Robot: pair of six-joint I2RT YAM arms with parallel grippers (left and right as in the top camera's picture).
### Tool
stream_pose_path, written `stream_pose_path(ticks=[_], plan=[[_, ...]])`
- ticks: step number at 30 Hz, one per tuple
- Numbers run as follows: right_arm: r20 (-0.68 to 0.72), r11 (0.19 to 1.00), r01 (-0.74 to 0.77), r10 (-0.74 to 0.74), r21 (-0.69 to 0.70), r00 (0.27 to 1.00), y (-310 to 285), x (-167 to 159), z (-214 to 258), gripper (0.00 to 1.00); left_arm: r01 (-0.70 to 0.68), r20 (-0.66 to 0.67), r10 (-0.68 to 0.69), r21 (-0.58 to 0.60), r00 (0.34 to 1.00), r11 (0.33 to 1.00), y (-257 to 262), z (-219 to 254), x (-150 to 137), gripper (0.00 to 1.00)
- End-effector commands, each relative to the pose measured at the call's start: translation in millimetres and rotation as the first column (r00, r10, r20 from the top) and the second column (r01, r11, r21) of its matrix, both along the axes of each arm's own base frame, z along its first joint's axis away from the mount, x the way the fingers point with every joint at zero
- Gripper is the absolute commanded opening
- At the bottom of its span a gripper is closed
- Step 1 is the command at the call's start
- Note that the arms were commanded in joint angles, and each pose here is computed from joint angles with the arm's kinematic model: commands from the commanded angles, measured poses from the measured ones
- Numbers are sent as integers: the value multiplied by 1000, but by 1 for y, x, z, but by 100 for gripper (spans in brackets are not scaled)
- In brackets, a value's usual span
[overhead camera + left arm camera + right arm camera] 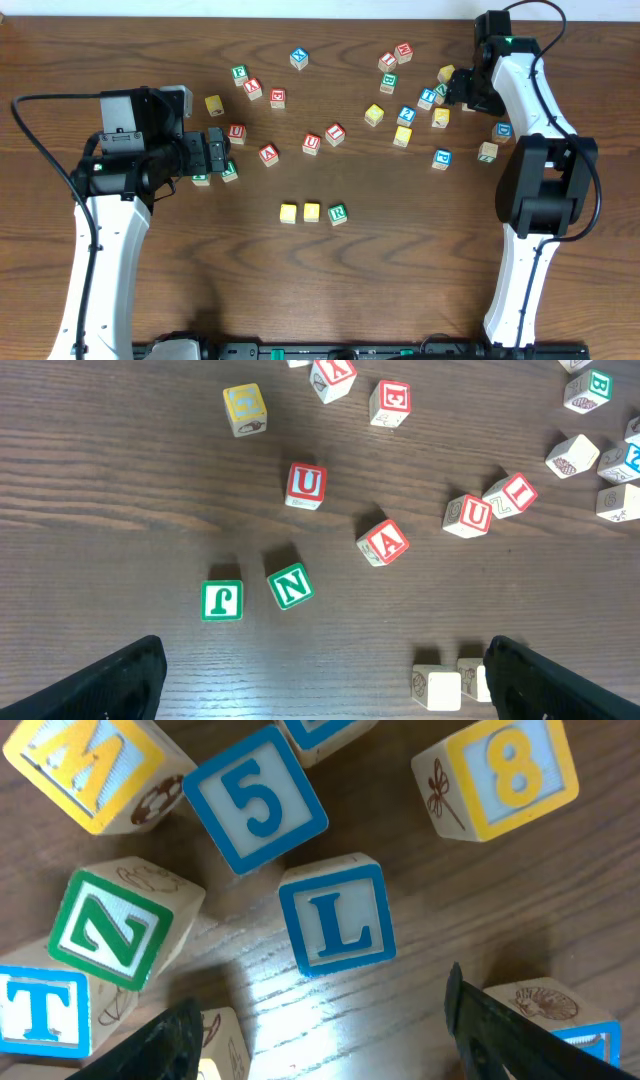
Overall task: Spell out CORL
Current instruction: 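Lower the right gripper and close it on the blue L block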
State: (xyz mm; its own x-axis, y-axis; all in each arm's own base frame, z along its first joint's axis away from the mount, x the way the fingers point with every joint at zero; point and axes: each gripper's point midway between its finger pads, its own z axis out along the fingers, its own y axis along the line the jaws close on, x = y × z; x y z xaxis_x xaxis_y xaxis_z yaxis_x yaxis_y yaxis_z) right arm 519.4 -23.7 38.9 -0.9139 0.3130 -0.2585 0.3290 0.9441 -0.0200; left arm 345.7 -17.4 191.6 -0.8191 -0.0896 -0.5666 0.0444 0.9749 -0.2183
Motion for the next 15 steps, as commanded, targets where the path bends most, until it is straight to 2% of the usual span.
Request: stream_pose_path(ticks=[1, 4, 15], plan=[[55, 999, 39, -39, 3, 998, -2, 10, 15, 70, 6, 24, -6, 14, 1000, 1000, 3, 8, 4, 100], [72, 996, 79, -77, -31, 994, -10, 13, 17, 66, 6, 24, -6, 14, 1000, 1000, 3, 8, 4, 100], [112, 996, 56, -49, -65, 993, -17, 24, 18, 69, 6, 24, -6, 14, 1000, 1000, 3, 8, 4, 100]])
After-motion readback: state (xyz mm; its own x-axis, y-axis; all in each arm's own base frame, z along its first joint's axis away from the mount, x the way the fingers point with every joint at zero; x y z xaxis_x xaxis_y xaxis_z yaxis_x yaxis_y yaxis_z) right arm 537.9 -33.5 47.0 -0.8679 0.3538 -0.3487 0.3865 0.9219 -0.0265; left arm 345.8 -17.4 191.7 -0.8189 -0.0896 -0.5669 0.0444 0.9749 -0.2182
